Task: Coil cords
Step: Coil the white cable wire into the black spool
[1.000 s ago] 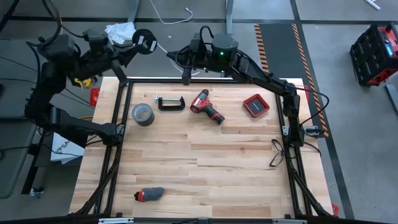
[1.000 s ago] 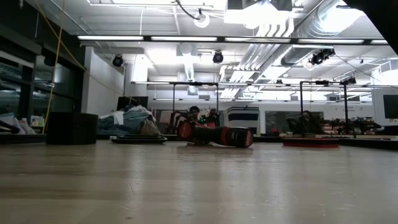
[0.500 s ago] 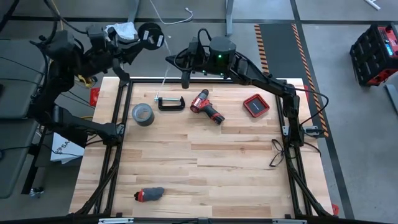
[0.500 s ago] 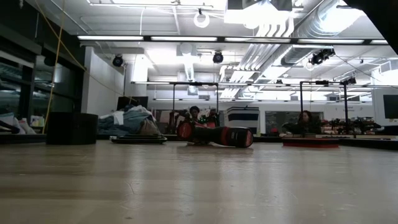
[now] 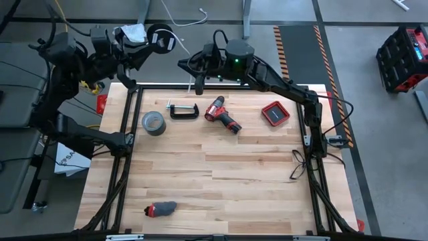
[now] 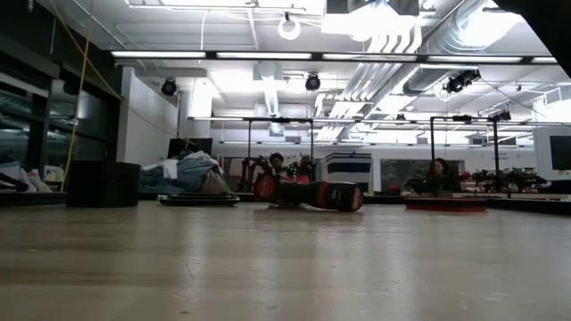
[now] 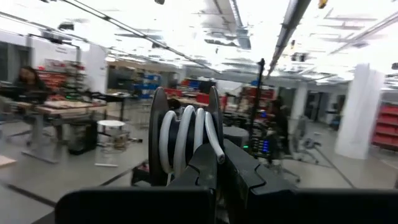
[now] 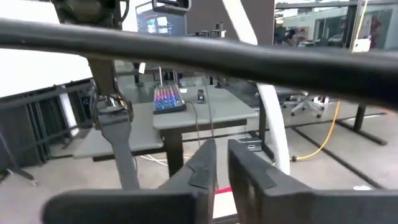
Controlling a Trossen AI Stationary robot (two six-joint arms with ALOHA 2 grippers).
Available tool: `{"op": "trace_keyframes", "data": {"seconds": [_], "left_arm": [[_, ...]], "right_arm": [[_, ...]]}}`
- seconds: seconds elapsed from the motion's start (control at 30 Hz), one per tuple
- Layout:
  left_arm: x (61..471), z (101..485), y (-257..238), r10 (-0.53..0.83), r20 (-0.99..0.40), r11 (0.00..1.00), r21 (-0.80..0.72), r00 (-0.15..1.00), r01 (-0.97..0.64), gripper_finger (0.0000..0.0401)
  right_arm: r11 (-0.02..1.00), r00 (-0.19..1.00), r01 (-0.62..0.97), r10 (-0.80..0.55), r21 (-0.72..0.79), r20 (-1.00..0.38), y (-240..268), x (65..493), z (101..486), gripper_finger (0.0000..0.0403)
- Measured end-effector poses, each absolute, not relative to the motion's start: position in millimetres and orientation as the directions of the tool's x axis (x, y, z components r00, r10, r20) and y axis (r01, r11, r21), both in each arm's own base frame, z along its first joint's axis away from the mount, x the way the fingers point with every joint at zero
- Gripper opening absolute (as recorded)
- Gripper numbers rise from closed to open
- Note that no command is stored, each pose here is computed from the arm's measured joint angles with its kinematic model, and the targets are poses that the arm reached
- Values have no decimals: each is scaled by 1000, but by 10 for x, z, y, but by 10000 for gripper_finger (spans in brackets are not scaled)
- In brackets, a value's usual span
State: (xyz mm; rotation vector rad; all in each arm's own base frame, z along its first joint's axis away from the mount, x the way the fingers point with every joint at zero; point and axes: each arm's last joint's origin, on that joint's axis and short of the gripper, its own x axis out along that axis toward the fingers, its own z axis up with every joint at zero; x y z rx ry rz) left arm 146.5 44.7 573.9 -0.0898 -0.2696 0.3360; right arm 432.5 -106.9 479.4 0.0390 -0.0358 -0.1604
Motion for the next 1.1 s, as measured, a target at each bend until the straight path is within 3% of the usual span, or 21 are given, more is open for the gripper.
{"op": "trace_keyframes", "data": {"seconds": [0.27, 0.47, 0.8, 0.97, 1.1], "left_arm": [[1326, 5732, 438, 434, 227, 901, -126, 872, -416, 1], [1277, 5741, 438, 477, 233, 879, -121, 847, -461, 1], [1284, 5741, 431, 450, 234, 893, -118, 862, -435, 1], [1283, 5746, 431, 450, 239, 893, -118, 861, -434, 1], [1283, 5747, 430, 449, 240, 893, -119, 861, -433, 1]], "right_arm": [[990, 992, 109, -113, 86, 50, -868, 4369, 4811, 102], [994, 992, 105, -107, 22, 66, -700, 4398, 4827, 114], [888, 899, 439, -434, -140, 64, -750, 4378, 4826, 115], [833, 847, 531, -529, -157, 59, -756, 4367, 4823, 115], [839, 843, 537, -534, -84, 58, -748, 4367, 4822, 115]]}}
